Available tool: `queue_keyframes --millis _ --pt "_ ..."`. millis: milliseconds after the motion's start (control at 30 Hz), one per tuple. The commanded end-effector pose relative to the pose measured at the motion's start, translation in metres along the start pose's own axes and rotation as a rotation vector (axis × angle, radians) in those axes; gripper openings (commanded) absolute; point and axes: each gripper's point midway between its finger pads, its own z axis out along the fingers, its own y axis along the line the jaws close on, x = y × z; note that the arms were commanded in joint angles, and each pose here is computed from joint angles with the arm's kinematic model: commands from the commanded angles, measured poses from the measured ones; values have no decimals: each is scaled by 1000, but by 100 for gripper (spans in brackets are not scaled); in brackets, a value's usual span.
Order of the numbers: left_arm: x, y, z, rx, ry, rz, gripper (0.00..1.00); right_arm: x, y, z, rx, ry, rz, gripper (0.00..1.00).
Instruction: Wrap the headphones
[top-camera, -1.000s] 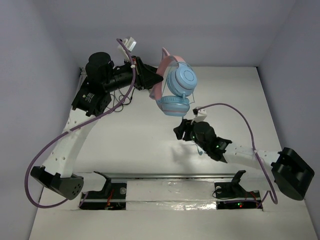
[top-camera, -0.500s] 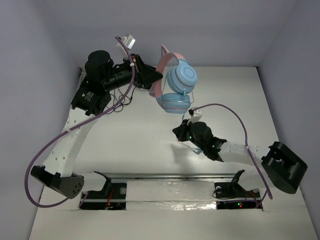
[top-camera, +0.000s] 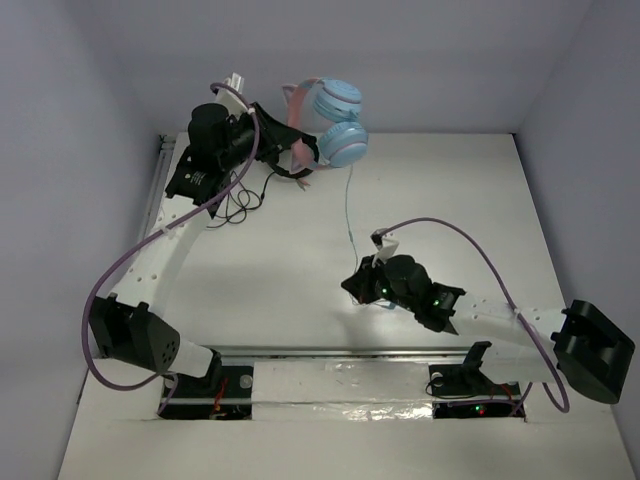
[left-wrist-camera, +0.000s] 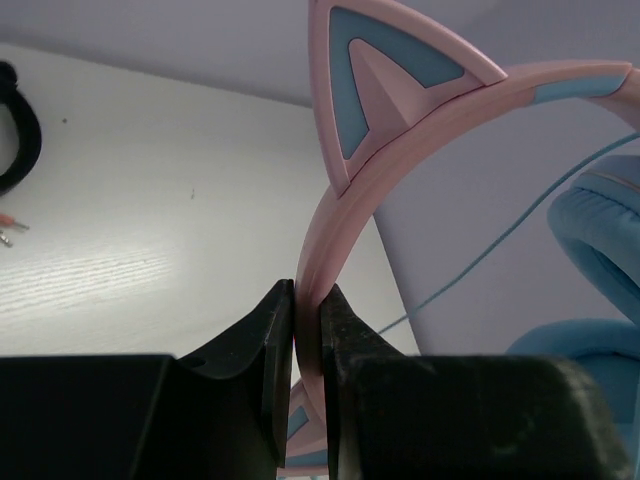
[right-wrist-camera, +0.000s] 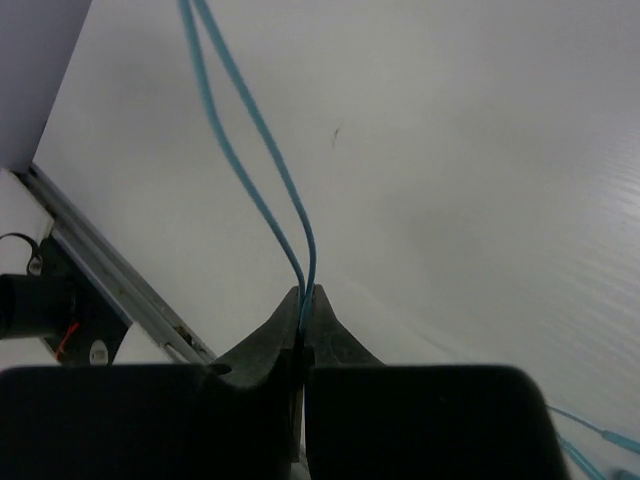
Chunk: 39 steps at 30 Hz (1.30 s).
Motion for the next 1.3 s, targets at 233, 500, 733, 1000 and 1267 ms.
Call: queue_keyframes --millis 233,500,733,1000,1267 --pt "-55 31 2 -76 -306 -137 0 32 44 -11 -29 153 -84 0" --pt "-62 107 -15 -466 -406 33 0 25 90 -44 -98 202 -147 0" --pt "-31 140 -21 -723 -325 228 0 -3 117 -82 -120 204 -206 0" --pt "58 149 -29 -874 -77 490 0 -68 114 -114 -19 75 -294 0" --pt "149 153 -60 -782 232 674 0 -111 87 -124 184 -40 -408 0"
